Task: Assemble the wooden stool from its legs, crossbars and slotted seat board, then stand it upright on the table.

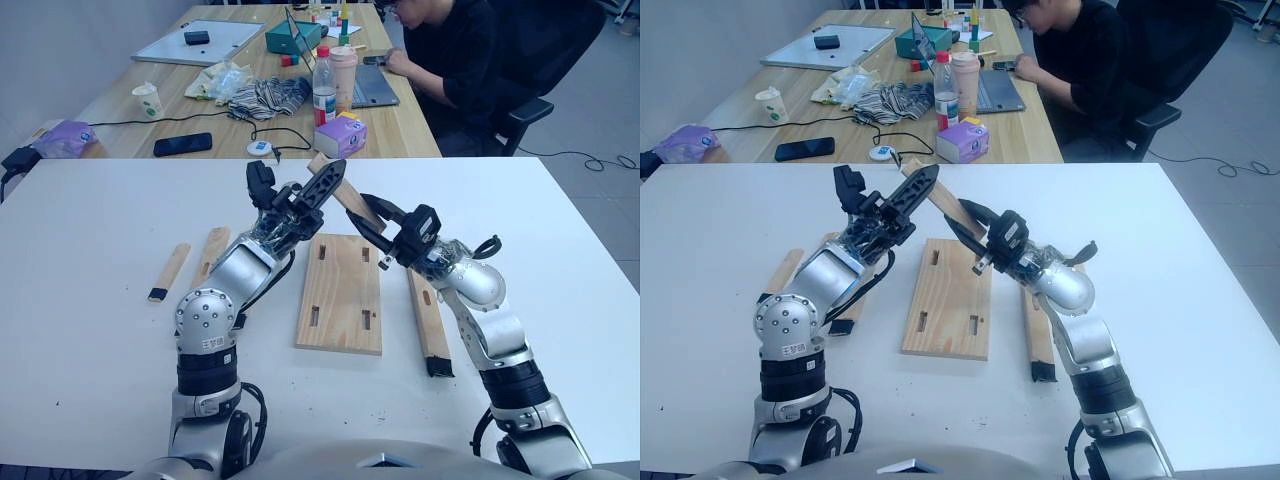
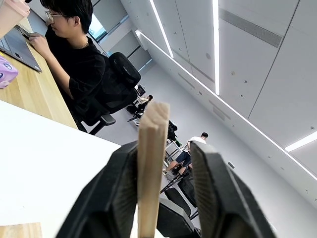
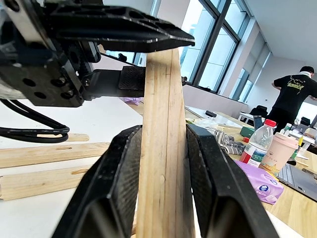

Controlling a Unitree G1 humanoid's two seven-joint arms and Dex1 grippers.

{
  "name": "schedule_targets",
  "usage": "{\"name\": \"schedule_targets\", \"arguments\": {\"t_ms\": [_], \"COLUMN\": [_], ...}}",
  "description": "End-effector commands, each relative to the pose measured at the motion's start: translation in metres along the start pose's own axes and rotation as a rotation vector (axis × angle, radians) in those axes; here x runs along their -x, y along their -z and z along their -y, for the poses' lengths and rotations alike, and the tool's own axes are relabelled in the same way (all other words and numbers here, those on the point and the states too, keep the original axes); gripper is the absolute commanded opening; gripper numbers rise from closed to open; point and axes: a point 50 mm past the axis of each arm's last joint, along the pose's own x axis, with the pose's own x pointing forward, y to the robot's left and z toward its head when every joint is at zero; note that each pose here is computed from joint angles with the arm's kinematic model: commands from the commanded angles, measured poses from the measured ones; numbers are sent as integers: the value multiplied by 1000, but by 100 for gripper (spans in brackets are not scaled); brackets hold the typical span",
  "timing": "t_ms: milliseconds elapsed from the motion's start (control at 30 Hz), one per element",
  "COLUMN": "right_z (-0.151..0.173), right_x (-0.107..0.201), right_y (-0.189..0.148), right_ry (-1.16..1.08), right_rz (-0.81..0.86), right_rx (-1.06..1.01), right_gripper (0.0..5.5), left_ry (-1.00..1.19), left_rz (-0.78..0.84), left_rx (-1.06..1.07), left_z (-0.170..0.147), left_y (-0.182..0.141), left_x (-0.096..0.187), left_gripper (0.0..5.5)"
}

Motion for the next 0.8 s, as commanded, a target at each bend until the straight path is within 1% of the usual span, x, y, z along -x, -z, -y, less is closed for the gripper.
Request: {"name": "schedule_targets", "arguments": {"t_ms": [33,67,133,333,367,433,467,500,567,633,733,800], "right_z": [-2,-2,-2,-4,-4,-2,-1,0,7,15,24,25], "right_x": [0,0,-1,-1,-1,1,4,7,17,26,33,36], "right_y": [-1,-1,-2,-2,-1,4,8,13,20,22,26,28], "right_ry": [4,4,4,8,5,13,-7,-38,-35,11,69,91], "right_rz": [5,8,12,13,8,-27,-56,-90,-138,-160,-181,-191], "right_rx": [-8,-9,-10,-42,-51,-39,-42,-48,-48,-34,-22,-20], "right_gripper": [129,129,129,129,167,204,219,223,224,224,224,224], "left_ry": [6,8,13,-4,-18,-85,-147,-222,-368,-448,-555,-603], "left_rz": [9,9,10,3,4,23,39,58,80,81,92,81], "left_rx": [-18,-19,-25,-46,-59,-114,-158,-209,-336,-430,-613,-710], "left_z": [1,1,2,-1,-2,-11,-19,-29,-51,-62,-71,-75], "left_y": [-2,-2,-2,-2,-2,-6,-11,-17,-33,-45,-62,-67], "left_x": [0,0,0,0,0,3,7,14,35,52,81,94], "left_gripper": [88,69,49,41,41,37,37,37,37,37,37,37]}}
